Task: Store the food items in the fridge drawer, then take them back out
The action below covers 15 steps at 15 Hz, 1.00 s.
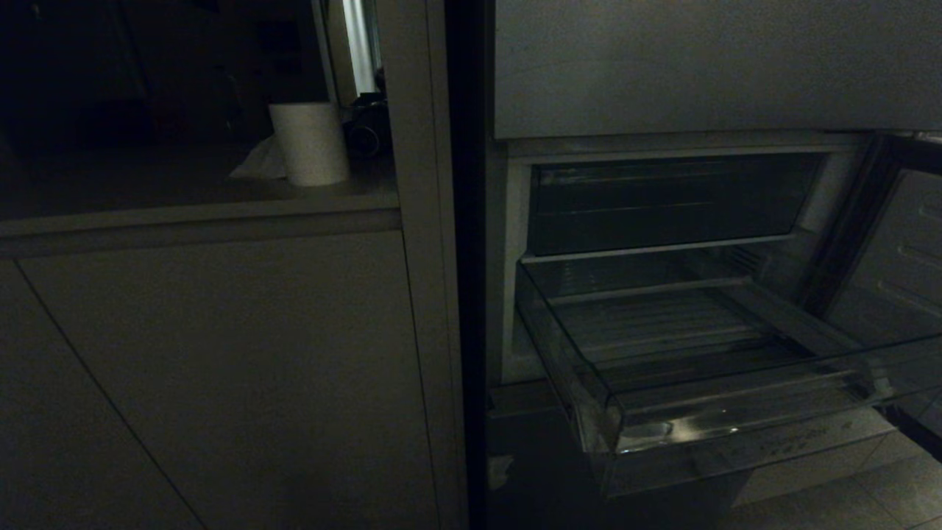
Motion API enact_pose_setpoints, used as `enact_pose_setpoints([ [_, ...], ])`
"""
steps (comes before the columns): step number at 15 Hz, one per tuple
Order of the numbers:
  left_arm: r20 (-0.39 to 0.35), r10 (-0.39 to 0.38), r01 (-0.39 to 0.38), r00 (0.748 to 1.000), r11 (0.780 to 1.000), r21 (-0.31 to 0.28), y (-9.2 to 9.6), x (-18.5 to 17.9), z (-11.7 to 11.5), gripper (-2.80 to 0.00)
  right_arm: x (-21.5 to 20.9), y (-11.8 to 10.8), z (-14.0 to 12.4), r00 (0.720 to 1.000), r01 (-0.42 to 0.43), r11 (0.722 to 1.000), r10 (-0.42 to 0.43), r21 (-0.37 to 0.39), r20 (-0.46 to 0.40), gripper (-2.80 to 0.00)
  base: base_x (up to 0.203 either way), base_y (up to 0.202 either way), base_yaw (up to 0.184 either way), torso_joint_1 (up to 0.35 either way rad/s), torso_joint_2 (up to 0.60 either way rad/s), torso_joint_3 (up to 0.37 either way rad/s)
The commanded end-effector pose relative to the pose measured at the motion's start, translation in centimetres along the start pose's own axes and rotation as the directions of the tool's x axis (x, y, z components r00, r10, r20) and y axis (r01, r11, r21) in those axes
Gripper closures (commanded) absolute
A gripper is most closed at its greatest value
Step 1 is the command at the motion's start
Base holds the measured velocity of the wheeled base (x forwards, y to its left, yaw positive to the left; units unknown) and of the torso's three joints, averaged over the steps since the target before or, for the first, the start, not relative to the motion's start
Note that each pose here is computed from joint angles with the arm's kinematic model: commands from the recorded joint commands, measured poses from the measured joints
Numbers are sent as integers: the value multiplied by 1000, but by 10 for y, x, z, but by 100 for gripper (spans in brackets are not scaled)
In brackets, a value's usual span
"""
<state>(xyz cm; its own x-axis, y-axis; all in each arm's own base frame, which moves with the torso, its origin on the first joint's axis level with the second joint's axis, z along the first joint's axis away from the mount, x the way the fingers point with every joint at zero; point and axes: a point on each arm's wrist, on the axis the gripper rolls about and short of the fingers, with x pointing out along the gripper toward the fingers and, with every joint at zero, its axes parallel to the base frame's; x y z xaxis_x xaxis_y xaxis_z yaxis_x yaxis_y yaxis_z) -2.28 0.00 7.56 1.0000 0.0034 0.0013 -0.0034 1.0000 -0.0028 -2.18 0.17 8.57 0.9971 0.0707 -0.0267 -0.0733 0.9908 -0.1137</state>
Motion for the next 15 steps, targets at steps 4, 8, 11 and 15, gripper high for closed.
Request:
enact_pose_setpoints([
  [4,0,1,-1,1000,1000,0,0,0,0,0,61,-9,57,927,-78,977,145,198,-345,0,0,0,0,0,0,0],
  [8,0,1,-1,1000,1000,0,0,0,0,0,146,-16,70,788,-36,953,212,301,-577,0,0,0,0,0,0,0],
  [11,0,1,-1,1000,1000,0,0,0,0,0,210,-20,64,718,-2,944,231,329,-657,0,0,0,0,0,0,0],
  [15,0,1,-1,1000,1000,0,0,0,0,0,277,-24,55,708,31,945,208,324,-674,0,0,0,0,0,0,0],
])
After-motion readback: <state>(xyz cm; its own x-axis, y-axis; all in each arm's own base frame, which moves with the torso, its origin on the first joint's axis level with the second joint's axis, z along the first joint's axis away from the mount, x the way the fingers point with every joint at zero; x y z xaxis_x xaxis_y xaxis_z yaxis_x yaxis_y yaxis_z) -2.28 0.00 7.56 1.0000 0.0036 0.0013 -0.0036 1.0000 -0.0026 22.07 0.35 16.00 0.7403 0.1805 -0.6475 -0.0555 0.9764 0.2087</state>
